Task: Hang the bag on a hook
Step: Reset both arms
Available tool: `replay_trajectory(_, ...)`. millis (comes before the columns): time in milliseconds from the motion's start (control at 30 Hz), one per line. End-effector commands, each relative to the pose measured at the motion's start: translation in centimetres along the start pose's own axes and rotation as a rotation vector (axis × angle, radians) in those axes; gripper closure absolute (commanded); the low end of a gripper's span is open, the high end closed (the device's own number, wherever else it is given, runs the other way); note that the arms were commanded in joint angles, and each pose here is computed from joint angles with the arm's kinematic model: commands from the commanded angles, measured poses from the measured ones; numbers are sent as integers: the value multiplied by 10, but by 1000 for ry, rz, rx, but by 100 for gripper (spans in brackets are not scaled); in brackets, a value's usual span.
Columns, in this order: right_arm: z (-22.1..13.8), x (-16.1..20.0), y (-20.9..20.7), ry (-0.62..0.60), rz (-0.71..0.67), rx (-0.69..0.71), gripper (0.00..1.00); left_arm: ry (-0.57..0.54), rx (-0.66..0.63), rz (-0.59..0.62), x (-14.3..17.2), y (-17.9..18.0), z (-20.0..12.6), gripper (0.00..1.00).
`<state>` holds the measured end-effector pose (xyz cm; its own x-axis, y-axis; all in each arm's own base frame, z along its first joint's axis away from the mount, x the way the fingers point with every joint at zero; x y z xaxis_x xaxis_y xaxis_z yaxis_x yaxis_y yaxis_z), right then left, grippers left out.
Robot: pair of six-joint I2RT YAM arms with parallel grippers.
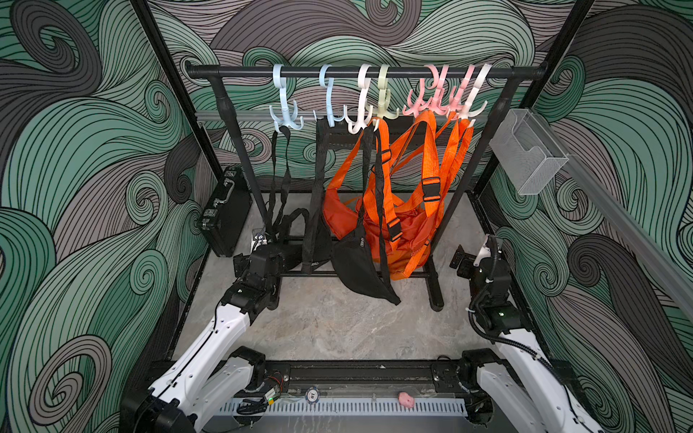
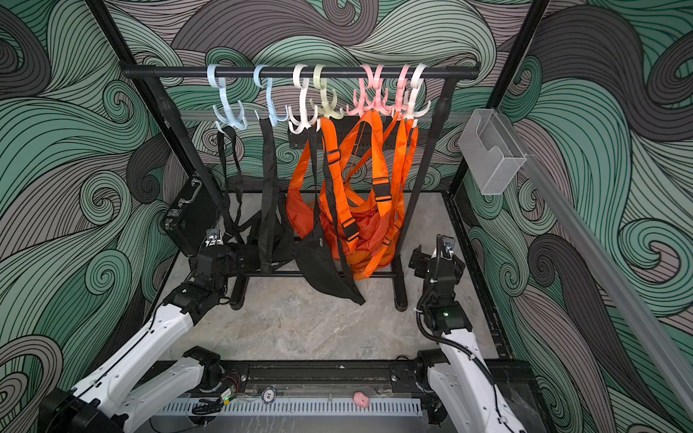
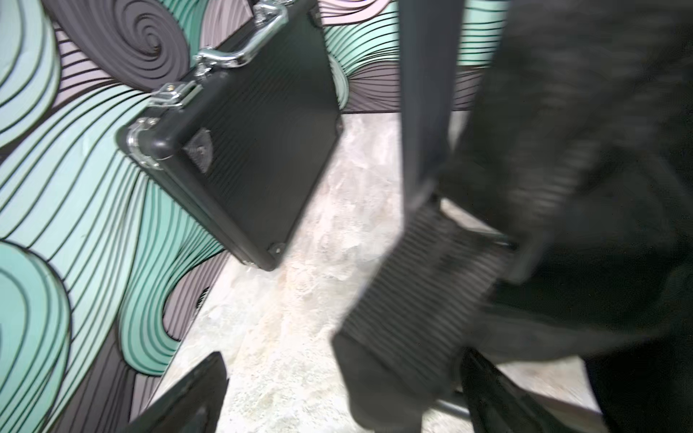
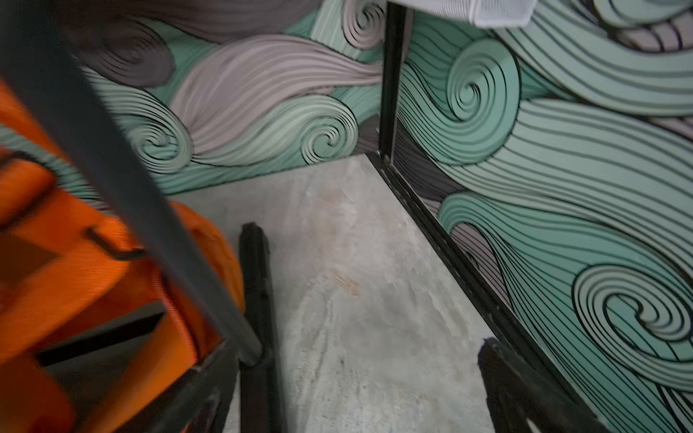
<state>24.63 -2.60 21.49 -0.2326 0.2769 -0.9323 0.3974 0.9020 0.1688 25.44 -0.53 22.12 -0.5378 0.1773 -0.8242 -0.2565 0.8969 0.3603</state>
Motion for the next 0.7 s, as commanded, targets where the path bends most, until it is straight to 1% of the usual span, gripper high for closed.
replay_trajectory(0, 13, -1, 3, -16, 73, -31, 1, -11, -90, -90, 3, 11, 11, 2)
replay_trajectory(133, 26, 12, 2, 9, 55, -10, 1, 27, -134, -134, 15, 20, 23, 1)
replay_trajectory(200, 29, 15, -1, -5, 43, 15, 1, 29, -132, -135, 15, 21, 26, 1)
replay_trajectory(300, 32, 17, -8, -21, 59, 38, 1, 53, -163, -136, 20, 22, 33, 1)
replay_trajectory(433, 37, 21, -14, -33, 96, 19, 1, 23, -109, -184, 21, 18, 33, 1)
replay_trajectory(533, 45, 25, -12, -23, 101, -10, 1, -27, -82, -158, 21, 17, 36, 2)
replay_trajectory(633, 49, 27, -7, -48, 104, -56, 1, -20, -88, -160, 21, 19, 39, 1)
replay_trajectory(667, 53, 30, -5, -47, 85, -72, 1, -16, -83, -168, 20, 19, 40, 1)
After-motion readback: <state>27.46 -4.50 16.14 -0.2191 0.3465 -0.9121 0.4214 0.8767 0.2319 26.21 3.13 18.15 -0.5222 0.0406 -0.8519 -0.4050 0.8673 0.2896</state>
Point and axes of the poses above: each gripper's point midway between its finger pads, its own z axis out along the fingers, its own y axis along the line the jaws close on, x = y × z, the point moved 6 cm from there along -z, back along the fingers, and after that the axes turned 11 degrees about z, right-handed, at the moved point
